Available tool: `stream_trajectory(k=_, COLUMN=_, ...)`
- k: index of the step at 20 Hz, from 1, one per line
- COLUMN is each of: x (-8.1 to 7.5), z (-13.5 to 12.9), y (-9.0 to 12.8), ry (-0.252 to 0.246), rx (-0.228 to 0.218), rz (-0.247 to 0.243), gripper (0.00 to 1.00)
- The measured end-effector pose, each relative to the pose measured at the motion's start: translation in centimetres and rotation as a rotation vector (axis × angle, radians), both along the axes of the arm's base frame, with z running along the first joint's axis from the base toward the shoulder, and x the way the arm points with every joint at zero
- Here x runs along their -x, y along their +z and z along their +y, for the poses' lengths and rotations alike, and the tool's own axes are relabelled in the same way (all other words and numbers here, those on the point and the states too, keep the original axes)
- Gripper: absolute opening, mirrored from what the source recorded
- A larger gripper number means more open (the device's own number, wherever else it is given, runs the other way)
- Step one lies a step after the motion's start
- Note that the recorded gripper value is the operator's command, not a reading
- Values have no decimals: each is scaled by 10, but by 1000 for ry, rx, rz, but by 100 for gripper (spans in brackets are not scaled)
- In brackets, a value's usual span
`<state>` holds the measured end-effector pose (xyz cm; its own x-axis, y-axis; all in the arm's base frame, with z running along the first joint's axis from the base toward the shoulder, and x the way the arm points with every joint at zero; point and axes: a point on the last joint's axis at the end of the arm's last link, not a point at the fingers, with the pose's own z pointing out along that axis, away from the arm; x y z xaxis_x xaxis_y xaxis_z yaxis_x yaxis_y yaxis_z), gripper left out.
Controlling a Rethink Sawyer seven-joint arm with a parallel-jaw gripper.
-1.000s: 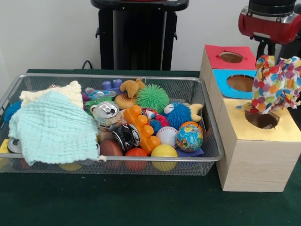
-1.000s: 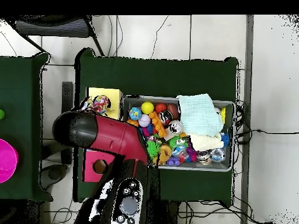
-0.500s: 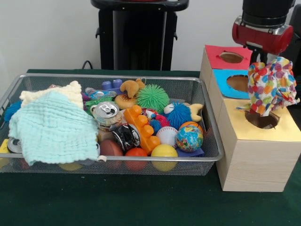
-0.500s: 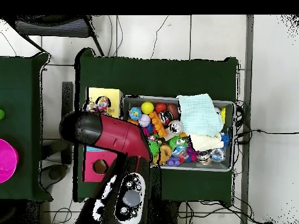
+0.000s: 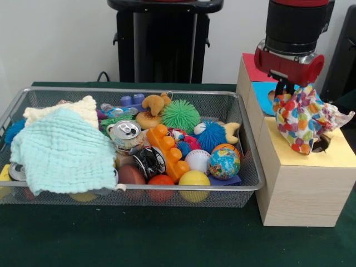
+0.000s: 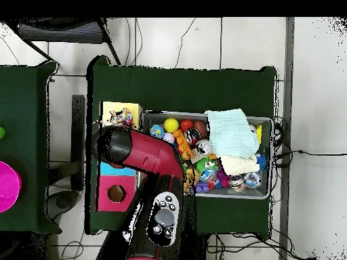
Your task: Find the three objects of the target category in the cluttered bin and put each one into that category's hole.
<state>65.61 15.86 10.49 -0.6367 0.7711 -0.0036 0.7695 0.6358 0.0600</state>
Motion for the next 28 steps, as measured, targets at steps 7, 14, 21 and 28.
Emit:
stream_trajectory(k=7, x=-9, z=-2, y=-2, ry=1, rx=3, rz=-13, gripper=0)
stream_trajectory(k=14, x=-15, z=-2, y=1, ry=7, rx=6, rz=-28, gripper=100)
stream_trajectory(k=21, x=-17, z=-5, y=2, ry=42, rx=29, rz=-36, gripper=100)
stream_trajectory(k=28, x=-18, z=-5, y=6, ry=59, rx=39, rz=-45, gripper=100)
